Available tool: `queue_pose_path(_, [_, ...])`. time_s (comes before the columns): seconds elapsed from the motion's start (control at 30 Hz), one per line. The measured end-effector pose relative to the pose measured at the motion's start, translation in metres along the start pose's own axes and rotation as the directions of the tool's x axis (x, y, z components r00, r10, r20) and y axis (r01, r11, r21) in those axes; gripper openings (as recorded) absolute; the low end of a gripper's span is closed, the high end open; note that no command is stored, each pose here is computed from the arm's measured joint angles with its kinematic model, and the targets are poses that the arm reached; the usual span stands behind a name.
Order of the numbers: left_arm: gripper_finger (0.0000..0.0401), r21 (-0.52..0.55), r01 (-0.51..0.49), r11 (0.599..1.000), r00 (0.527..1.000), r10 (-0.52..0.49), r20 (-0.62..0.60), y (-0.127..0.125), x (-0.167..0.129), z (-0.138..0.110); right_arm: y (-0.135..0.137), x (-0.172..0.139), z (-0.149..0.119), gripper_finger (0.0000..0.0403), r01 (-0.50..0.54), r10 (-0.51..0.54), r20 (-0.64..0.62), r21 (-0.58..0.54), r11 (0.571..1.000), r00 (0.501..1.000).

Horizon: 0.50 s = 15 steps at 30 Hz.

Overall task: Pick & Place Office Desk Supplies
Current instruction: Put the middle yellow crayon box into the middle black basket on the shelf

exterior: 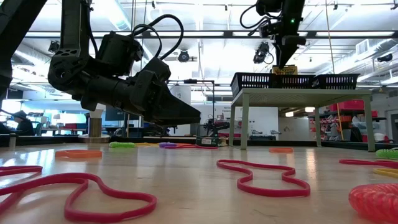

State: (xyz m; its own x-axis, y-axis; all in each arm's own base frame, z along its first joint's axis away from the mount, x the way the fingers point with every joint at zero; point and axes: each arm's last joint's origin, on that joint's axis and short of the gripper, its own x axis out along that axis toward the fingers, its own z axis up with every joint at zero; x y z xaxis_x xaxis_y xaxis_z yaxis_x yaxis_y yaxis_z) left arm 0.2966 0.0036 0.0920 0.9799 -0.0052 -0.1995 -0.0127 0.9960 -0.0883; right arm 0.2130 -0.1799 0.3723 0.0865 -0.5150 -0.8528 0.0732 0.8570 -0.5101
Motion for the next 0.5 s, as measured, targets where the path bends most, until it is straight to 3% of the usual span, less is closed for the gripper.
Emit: queue_pose_path(0.5, [0.0218,0.0,0.0,1.0,1.0,0.0,0.0,0.0,0.0,0.0,0.0088,-0.0047,0.0067,0.0167,0.026,-0.025,-0.007,0.034,0.999,1.0])
